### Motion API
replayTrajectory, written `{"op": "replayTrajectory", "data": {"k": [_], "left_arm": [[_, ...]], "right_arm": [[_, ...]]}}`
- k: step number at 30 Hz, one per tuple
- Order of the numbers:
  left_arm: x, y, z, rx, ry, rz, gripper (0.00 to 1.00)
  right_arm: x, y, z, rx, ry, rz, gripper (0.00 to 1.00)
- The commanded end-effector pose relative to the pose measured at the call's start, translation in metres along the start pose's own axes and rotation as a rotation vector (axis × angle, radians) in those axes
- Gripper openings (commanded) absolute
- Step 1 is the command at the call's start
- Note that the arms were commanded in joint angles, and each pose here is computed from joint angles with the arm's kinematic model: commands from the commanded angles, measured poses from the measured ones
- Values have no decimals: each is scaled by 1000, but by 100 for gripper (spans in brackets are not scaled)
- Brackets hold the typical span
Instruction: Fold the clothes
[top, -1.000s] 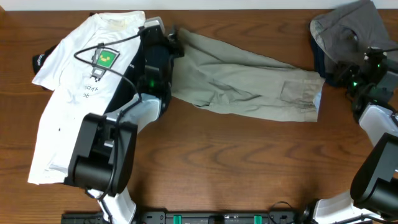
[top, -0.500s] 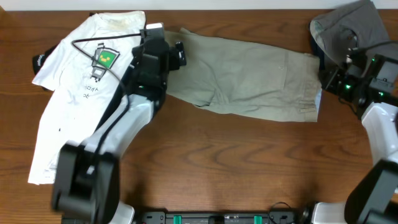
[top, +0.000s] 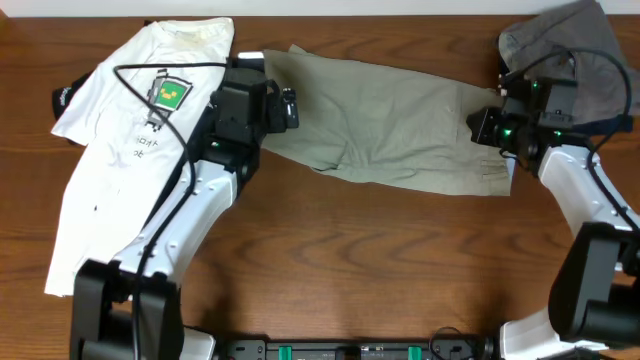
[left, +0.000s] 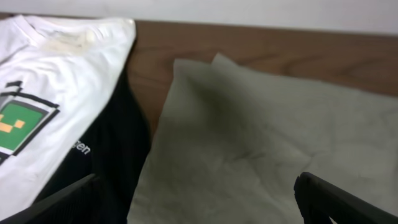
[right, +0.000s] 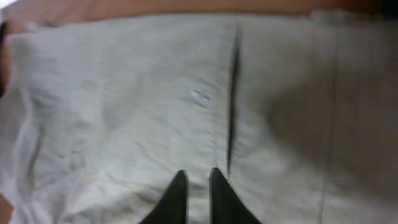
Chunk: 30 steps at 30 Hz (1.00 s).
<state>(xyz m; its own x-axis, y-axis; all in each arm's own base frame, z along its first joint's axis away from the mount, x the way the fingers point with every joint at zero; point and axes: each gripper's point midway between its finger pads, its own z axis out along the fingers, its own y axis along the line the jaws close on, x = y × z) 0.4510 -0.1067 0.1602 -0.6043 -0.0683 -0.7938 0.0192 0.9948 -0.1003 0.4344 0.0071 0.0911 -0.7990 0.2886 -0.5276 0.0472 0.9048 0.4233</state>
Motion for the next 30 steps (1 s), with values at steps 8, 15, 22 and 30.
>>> {"op": "replayTrajectory", "data": {"k": [8,15,22,30], "left_arm": [[44,-7,38,49,129,128,98],[57,-12,46,86,165,155,98],[55,-12,46,88,159,157,98],[55,-13,46,88,159,158,98]], "right_arm": [[18,-43,-15,107,74,155,43],[24,-79,-28,185,82,237,61],[50,-104,-16,279,170,276,67],[76,-124,2,327,252,308,73]]}}
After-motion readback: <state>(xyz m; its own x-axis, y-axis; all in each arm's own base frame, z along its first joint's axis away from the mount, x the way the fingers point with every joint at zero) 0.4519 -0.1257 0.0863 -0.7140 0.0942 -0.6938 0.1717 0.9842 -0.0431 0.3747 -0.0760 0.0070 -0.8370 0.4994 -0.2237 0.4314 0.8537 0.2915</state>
